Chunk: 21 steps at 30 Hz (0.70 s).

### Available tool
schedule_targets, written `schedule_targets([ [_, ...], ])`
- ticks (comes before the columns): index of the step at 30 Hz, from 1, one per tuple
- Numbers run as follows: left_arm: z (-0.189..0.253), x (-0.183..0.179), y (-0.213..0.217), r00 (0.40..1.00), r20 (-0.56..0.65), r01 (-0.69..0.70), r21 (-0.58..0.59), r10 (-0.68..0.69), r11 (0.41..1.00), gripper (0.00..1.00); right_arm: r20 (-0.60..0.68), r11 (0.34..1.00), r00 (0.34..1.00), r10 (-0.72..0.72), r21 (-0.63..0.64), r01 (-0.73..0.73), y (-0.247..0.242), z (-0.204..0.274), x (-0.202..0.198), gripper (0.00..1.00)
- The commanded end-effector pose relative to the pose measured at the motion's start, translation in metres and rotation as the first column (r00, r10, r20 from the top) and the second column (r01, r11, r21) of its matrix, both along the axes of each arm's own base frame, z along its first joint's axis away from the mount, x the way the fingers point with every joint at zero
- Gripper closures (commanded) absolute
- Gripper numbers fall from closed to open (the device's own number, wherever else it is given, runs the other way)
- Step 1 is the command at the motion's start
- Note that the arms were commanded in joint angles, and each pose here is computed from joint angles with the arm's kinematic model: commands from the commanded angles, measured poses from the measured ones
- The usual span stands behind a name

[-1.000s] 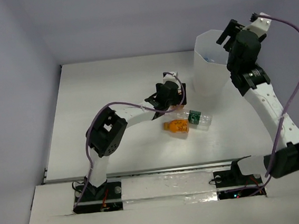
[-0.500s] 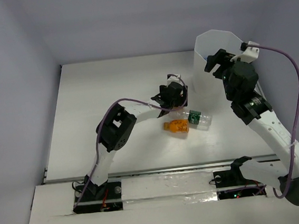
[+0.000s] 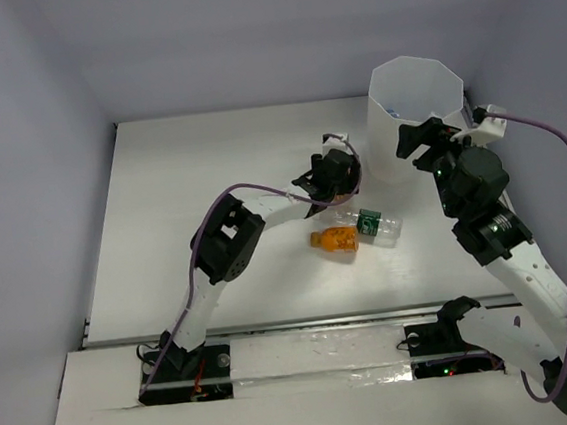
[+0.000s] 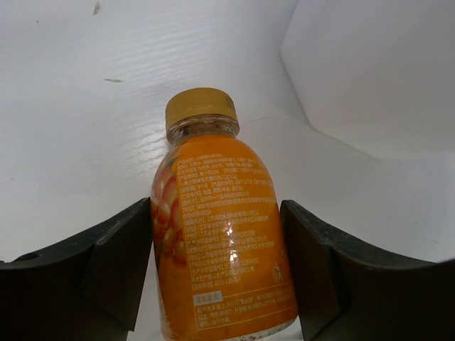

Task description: Put the plastic bottles in the bin

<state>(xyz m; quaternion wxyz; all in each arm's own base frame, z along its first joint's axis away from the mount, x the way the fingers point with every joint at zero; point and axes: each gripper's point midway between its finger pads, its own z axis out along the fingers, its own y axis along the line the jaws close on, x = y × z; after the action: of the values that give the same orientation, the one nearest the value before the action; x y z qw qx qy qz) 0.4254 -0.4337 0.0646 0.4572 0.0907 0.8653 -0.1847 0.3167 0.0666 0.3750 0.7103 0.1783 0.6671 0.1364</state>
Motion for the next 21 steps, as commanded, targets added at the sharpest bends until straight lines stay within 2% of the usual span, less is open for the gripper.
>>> schedule_targets([
  [1, 0.094, 0.010, -0.004, 0.987, 0.160, -0.008, -0.130, 0.029, 0.991, 0.51, 0.013, 0.999, 0.999, 0.044, 0.024, -0.044, 0.007, -0.002, -0.010, 0.17],
  [2, 0.096, 0.012, 0.005, 0.985, 0.165, -0.020, -0.131, 0.041, 0.991, 0.51, 0.012, 0.999, 0.999, 0.044, 0.026, -0.045, 0.006, -0.004, -0.013, 0.17],
  [4, 0.139, 0.011, 0.018, 0.973, 0.221, -0.027, -0.193, 0.070, 0.981, 0.51, 0.023, 0.998, 0.999, 0.048, 0.045, -0.049, 0.002, -0.006, -0.023, 0.18],
  [6, 0.158, 0.003, 0.028, 0.965, 0.248, -0.024, -0.228, 0.082, 0.973, 0.51, 0.032, 0.996, 0.997, 0.068, 0.060, -0.070, 0.003, -0.009, -0.031, 0.22],
  [8, 0.194, -0.005, 0.050, 0.949, 0.294, -0.032, -0.270, 0.114, 0.962, 0.51, 0.045, 0.991, 0.993, 0.107, 0.082, -0.110, 0.006, -0.015, -0.042, 0.39],
  [9, 0.214, -0.009, 0.055, 0.937, 0.326, -0.024, -0.302, 0.127, 0.953, 0.51, 0.044, 0.988, 0.992, 0.121, 0.088, -0.125, 0.007, -0.018, -0.045, 0.54],
  [10, 0.248, -0.019, 0.065, 0.919, 0.368, -0.003, -0.350, 0.140, 0.937, 0.51, 0.049, 0.985, 0.989, 0.137, 0.102, -0.141, 0.008, -0.020, -0.051, 0.61],
  [12, 0.275, -0.030, 0.074, 0.897, 0.417, 0.032, -0.388, 0.144, 0.921, 0.51, 0.015, 0.978, 0.983, 0.182, 0.105, -0.182, 0.016, -0.040, -0.052, 0.70],
  [16, 0.350, -0.056, 0.080, 0.846, 0.519, 0.170, -0.480, 0.122, 0.861, 0.52, -0.033, 0.948, 0.956, 0.291, 0.144, -0.283, 0.040, -0.075, -0.051, 0.72],
  [21, 0.420, -0.060, 0.061, 0.781, 0.616, 0.306, -0.519, 0.101, 0.798, 0.52, -0.083, 0.918, 0.924, 0.374, 0.175, -0.356, 0.059, -0.109, -0.052, 0.72],
])
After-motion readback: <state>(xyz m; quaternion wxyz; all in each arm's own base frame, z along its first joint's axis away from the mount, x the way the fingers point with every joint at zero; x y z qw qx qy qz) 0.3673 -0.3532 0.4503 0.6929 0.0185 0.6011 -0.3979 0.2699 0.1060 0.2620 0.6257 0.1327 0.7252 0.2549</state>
